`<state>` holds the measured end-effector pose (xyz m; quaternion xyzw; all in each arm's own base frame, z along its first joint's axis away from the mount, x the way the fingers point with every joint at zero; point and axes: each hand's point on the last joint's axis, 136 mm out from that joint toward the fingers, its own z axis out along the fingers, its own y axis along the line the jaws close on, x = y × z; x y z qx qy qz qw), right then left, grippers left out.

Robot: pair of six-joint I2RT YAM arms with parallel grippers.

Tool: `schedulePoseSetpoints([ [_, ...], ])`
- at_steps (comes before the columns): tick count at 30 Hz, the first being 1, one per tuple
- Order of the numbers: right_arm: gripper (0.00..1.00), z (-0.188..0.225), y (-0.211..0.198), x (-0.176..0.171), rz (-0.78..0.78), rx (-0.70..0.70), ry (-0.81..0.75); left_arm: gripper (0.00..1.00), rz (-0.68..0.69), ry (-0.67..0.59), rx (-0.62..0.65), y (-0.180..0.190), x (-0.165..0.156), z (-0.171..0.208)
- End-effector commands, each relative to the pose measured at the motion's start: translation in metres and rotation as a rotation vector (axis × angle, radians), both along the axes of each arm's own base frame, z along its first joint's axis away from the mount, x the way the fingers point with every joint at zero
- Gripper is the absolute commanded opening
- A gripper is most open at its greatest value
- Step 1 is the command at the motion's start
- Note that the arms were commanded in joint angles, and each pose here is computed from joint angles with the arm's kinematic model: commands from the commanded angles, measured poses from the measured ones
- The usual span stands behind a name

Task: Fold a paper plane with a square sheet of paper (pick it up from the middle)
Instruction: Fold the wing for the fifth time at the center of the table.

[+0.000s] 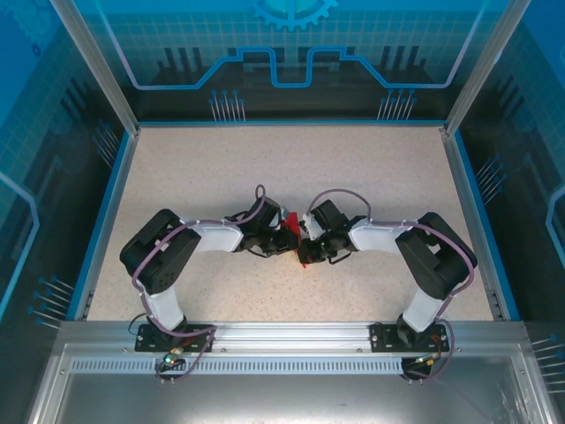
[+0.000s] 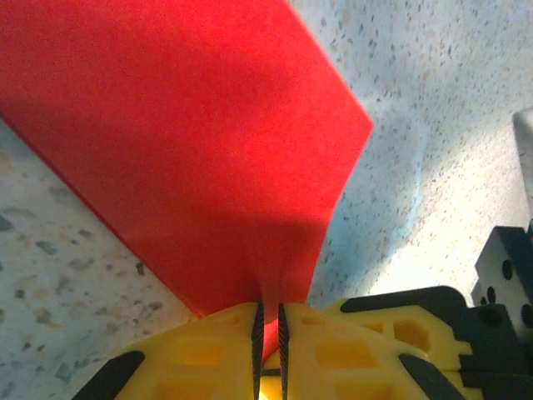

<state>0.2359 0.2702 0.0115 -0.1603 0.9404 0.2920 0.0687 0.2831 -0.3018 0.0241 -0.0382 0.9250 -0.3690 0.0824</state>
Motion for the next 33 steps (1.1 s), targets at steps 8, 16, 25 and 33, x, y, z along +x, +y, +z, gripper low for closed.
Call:
schedulePoseSetpoints([
  [8, 0.02, -0.033, -0.029, -0.016, -0.017, -0.150, 0.075, 0.14, -0.027, -0.031, 0.157, 0.012, 0.005, -0.027],
  [16, 0.02, -0.039, -0.050, -0.042, 0.006, -0.192, 0.143, 0.14, -0.040, -0.075, 0.181, 0.019, 0.031, -0.022],
  [25, 0.03, -0.045, -0.060, -0.058, -0.001, -0.197, 0.186, 0.14, -0.061, -0.120, 0.160, 0.021, 0.057, -0.011],
  [33, 0.03, -0.043, -0.058, -0.055, 0.000, -0.197, 0.176, 0.14, -0.124, -0.196, 0.113, 0.010, 0.067, 0.015],
])
